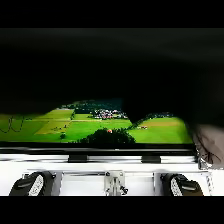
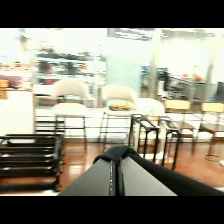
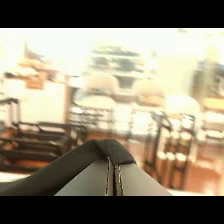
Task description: Fold the shirts.
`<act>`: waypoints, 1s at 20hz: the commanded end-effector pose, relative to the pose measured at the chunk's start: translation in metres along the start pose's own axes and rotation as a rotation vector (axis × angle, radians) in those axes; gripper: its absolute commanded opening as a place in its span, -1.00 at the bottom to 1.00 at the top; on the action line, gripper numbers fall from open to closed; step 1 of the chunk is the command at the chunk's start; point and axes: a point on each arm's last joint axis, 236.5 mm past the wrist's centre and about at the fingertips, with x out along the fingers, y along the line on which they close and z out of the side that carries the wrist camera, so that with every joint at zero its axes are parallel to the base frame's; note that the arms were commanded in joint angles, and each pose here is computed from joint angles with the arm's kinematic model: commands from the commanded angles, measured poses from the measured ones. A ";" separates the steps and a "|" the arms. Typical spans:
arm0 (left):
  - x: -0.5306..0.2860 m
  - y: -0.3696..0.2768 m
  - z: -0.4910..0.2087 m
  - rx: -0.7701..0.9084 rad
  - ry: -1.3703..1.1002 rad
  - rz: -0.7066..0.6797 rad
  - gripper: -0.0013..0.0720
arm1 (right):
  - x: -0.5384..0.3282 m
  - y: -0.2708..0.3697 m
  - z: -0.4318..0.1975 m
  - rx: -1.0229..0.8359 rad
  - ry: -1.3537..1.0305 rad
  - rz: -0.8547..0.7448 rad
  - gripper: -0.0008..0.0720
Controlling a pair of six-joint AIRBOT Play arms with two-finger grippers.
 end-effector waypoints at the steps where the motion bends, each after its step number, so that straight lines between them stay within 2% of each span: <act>1: -0.005 0.019 -0.043 -0.010 0.172 0.082 -0.89 | -0.011 -0.024 -0.037 -0.016 0.167 -0.107 -0.81; 4: 0.029 0.042 -0.131 -0.051 0.456 0.077 -0.89 | 0.031 -0.025 -0.116 0.032 0.475 -0.054 -0.81; 8: 0.070 0.075 -0.287 -0.131 0.875 0.013 -0.89 | 0.087 -0.029 -0.272 0.136 0.972 0.020 -0.81; 10: 0.088 0.093 -0.362 -0.207 1.034 0.013 -0.89 | 0.117 -0.024 -0.354 0.206 1.137 0.065 -0.81; 12: 0.108 0.093 -0.429 -0.252 1.159 -0.049 -0.89 | 0.143 -0.001 -0.433 0.234 1.261 0.125 -0.81; 15: 0.145 0.100 -0.503 -0.305 1.237 -0.047 -0.89 | 0.196 0.014 -0.512 0.142 1.258 0.093 -0.81; 20: 0.233 0.125 -0.544 -0.446 0.996 0.046 -0.88 | 0.293 0.015 -0.540 0.238 0.943 -0.007 -0.81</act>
